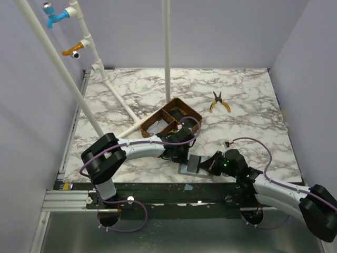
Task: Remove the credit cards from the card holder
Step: Remove the credit card from the card holder.
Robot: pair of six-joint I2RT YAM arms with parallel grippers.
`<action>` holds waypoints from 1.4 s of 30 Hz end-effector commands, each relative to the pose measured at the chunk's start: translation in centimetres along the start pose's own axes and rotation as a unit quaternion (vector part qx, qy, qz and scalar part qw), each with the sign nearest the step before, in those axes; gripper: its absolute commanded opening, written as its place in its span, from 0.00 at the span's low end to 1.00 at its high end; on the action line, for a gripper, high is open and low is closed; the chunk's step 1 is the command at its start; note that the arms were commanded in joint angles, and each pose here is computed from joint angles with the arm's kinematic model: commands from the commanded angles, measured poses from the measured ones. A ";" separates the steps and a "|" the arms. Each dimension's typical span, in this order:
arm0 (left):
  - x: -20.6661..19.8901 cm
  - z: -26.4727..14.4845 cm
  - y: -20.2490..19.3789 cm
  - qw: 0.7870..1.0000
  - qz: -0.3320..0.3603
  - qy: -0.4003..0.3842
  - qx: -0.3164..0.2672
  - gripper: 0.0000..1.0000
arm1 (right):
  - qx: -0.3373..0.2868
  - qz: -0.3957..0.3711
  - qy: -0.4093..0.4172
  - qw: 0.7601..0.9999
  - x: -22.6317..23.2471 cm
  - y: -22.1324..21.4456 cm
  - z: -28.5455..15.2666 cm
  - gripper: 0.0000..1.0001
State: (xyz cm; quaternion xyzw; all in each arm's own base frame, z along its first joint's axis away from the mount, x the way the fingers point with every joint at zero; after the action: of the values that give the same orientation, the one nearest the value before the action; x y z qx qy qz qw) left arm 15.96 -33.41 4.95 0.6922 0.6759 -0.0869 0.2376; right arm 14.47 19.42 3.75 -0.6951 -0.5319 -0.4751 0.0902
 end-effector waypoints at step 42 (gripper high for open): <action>5.3 1.0 -1.1 0.995 0.007 0.102 0.011 0.00 | -0.017 -0.013 -0.157 0.987 -3.7 1.0 -3.4 0.01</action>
State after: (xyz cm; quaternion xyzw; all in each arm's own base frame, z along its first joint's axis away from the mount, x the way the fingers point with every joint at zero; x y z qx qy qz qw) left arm 15.96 -33.40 4.95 0.6920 0.6762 -0.0867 0.2375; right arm 13.56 16.22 3.66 -0.7424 -0.5335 -0.4041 0.0291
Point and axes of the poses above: each gripper's point midway between its finger pads, its own z axis out along the fingers, its own x axis along the line the jaws close on, y = z × x, the point moved 2 cm from there along -z, back along the fingers, and after that the axes turned 10 degrees about -z, right-handed, at the moved point
